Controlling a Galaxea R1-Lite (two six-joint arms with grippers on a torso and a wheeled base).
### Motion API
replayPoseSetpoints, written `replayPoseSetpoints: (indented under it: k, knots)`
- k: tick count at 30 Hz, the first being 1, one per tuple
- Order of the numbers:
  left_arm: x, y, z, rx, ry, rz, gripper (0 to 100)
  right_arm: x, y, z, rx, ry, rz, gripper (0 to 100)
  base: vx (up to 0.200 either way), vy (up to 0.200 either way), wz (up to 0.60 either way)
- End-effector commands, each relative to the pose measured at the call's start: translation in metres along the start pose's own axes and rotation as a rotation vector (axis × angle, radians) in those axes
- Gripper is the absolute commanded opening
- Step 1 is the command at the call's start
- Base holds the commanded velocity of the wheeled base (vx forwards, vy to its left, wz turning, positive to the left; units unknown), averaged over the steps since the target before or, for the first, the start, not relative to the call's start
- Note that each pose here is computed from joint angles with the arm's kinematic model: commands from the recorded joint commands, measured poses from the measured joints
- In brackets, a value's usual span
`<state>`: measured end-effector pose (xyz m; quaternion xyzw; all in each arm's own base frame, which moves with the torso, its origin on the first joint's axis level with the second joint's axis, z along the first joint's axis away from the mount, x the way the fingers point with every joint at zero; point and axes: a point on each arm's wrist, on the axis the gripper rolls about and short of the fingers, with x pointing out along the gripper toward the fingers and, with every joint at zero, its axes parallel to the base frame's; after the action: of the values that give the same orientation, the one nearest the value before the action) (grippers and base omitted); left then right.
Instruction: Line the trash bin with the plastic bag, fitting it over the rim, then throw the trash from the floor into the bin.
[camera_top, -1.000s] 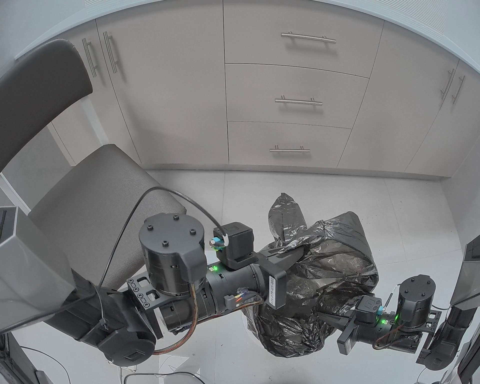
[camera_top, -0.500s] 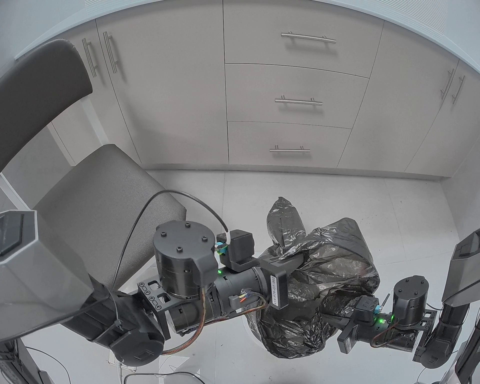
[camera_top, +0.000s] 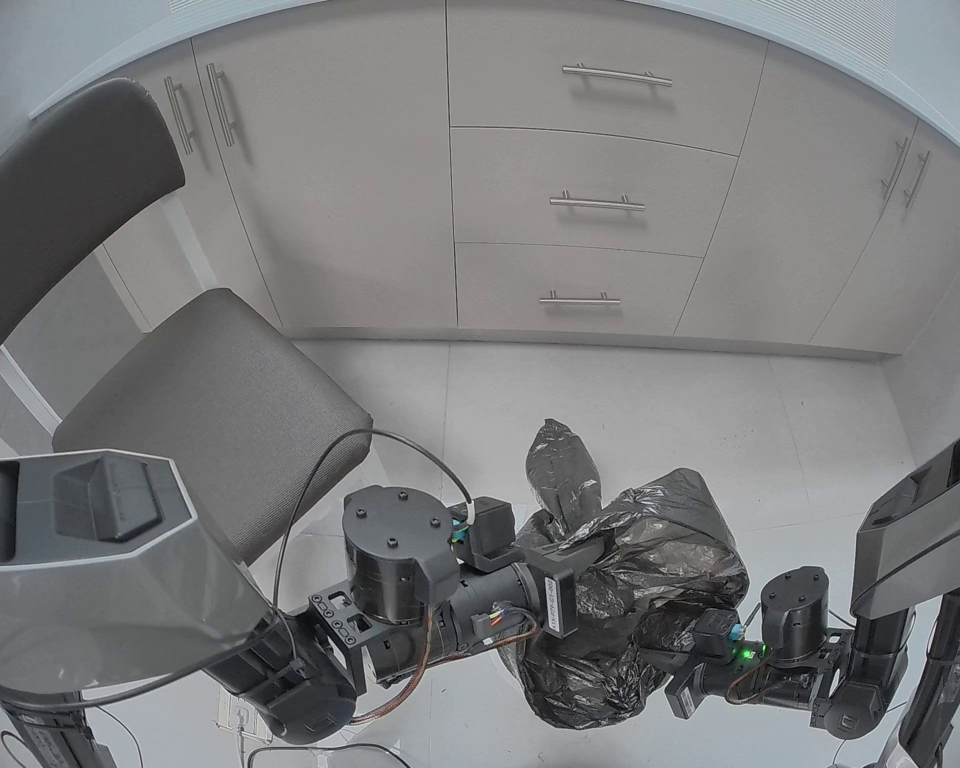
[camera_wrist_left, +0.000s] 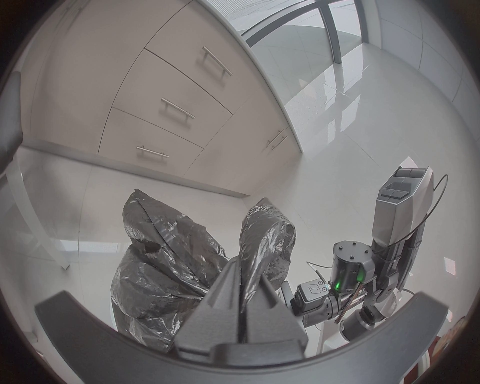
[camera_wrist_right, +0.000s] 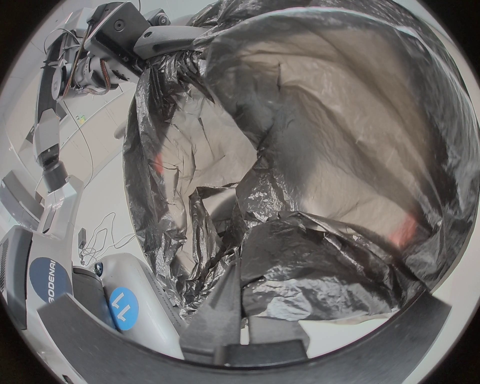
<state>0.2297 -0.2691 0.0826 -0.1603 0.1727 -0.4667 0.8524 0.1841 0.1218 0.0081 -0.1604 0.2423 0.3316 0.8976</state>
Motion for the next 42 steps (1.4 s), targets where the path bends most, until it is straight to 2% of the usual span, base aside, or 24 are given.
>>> replayPoseSetpoints:
  k: [1,11,21,27,35,42]
  knots:
    - [0.006,0.010,-0.017,-0.024,0.040,0.023,0,0.004,0.001,-0.014,0.020,0.073,0.010,0,0.000,0.000,0.00]
    - [0.000,0.035,-0.048,-0.060,0.079,0.076,0,0.014,0.000,-0.031,0.038,0.157,0.014,0,0.000,0.000,0.00]
    - [-0.020,0.043,-0.069,-0.078,0.117,0.103,0,0.014,-0.002,-0.033,0.058,0.162,-0.002,0,0.000,0.000,0.00]
    - [-0.025,0.051,-0.091,-0.137,0.199,0.147,0,0.013,-0.010,-0.035,0.082,0.170,-0.035,0,0.000,0.000,0.00]
    - [-0.022,0.061,-0.096,-0.144,0.205,0.169,0,0.014,-0.020,-0.042,0.116,0.198,-0.063,0,0.000,0.000,0.00]
    - [-0.025,0.068,-0.095,-0.152,0.201,0.194,0,0.020,-0.018,-0.057,0.122,0.269,-0.056,0,0.000,0.000,0.00]
